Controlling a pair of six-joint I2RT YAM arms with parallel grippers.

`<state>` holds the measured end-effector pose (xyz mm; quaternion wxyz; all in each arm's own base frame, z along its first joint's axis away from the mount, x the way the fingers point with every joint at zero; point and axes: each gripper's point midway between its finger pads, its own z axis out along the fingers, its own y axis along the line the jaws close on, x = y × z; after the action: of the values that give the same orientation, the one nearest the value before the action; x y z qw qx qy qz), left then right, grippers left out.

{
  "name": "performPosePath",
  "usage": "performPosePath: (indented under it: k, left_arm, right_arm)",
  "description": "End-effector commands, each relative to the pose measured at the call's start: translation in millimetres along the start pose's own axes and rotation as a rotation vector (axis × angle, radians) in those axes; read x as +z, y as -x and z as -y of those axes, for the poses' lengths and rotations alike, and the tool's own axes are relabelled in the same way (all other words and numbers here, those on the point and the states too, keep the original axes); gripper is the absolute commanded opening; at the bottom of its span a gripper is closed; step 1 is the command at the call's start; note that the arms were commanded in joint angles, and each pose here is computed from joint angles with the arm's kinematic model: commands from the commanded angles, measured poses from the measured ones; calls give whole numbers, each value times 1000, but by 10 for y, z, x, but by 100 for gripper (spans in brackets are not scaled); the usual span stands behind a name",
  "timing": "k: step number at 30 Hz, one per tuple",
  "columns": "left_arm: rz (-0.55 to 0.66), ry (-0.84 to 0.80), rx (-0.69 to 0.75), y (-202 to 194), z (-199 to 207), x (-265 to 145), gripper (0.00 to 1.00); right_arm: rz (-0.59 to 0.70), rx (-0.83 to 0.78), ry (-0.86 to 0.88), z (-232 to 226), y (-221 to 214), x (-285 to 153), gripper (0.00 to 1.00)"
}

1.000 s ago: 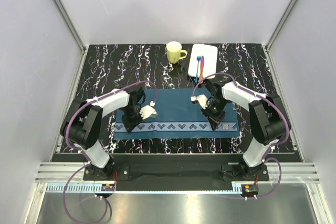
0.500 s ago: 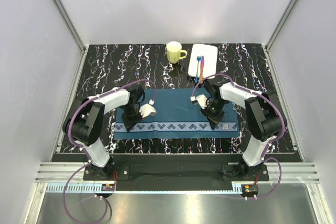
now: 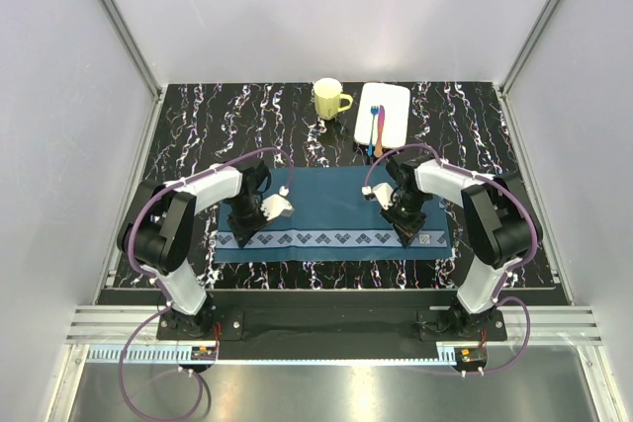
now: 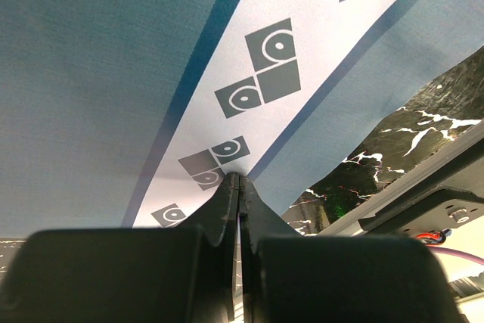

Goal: Set the dinner table for one person
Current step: Move the napkin to the center of the board.

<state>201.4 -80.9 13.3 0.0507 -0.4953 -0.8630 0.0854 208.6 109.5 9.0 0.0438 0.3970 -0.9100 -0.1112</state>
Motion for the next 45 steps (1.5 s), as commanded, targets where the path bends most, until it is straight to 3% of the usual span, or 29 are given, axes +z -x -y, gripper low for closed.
performPosePath:
  k: [1, 10, 32, 39, 43, 45]
  left_arm:
    - [-33, 60, -1, -118, -168, 87, 0]
    - [-58, 75, 10, -191, -196, 95, 0]
    - [-60, 88, -6, -255, -235, 11, 0]
    - [31, 146, 5, -70, -282, -414, 0]
    - [70, 199, 6, 70, -387, -681, 0]
    - [103, 227, 4, 199, -467, -822, 2]
  right_arm:
    - [-9, 38, -69, 118, -71, -16, 0]
    - [1, 156, -226, 491, -82, -84, 0]
    - [5, 213, -265, 673, -80, -179, 0]
    - [47, 214, -270, 647, 41, -464, 14]
    - [87, 214, -311, 733, 166, -600, 16]
    - [119, 219, -338, 801, 286, -709, 27]
